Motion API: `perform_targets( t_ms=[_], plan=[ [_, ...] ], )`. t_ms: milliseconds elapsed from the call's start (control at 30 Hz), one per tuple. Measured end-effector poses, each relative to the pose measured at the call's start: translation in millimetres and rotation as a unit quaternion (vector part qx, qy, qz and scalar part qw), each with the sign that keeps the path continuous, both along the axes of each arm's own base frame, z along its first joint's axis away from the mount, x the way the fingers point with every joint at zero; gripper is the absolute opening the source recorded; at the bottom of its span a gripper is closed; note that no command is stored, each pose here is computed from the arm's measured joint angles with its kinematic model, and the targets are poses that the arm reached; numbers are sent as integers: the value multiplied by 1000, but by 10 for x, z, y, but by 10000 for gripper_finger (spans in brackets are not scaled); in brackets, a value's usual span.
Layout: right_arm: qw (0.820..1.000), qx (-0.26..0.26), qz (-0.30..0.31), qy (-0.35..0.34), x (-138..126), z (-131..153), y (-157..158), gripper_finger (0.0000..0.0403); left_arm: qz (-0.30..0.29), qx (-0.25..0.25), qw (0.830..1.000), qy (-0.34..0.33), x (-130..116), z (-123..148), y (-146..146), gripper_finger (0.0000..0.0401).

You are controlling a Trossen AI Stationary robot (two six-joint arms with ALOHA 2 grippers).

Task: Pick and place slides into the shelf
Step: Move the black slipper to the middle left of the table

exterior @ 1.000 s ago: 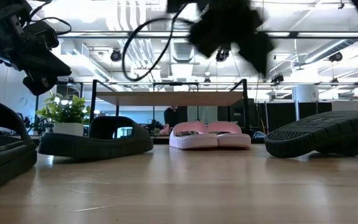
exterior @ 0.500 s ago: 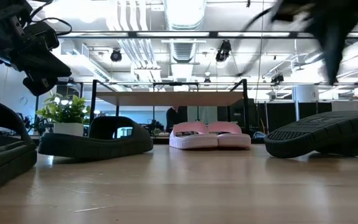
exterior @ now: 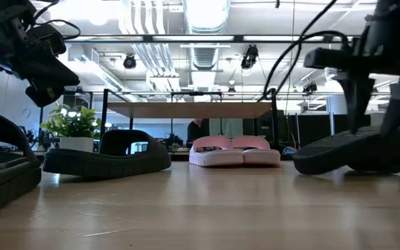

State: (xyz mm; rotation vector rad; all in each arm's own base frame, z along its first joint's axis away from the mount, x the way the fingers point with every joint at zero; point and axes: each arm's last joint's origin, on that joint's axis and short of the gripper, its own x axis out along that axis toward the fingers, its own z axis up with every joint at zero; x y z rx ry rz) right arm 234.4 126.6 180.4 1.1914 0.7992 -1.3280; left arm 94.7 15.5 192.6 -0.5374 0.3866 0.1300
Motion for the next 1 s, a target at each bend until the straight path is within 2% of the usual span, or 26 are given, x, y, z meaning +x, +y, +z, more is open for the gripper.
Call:
perform_targets(
  t_ms=[167, 267, 433, 600, 733, 833, 1000],
  plan=[
    [1000, -6, -13, 18, -10, -113, -85, 155, 0, 0, 1000, 1, 0, -1, 0, 22],
    [999, -30, -15, 11, -17, -107, -119, 154, 0, -1, 1000, 1, -1, -1, 0, 22],
    [993, -102, -28, 59, -27, 117, -283, 149, 0, -1, 1000, 1, 1, -2, 0, 22],
    [970, -180, -49, 155, -78, 452, -535, 148, 0, -2, 1000, 4, 7, -6, 1, 22],
    [966, -231, -46, 108, -31, 575, -760, 148, 1, -3, 1000, 7, 10, -11, 2, 22],
    [970, -207, -70, 105, -33, 625, -911, 148, 2, -7, 1000, 9, 14, -16, 3, 22],
    [980, -135, -27, 147, -93, 629, -969, 148, 5, -15, 1000, 11, 18, -18, 4, 22]
  ],
)
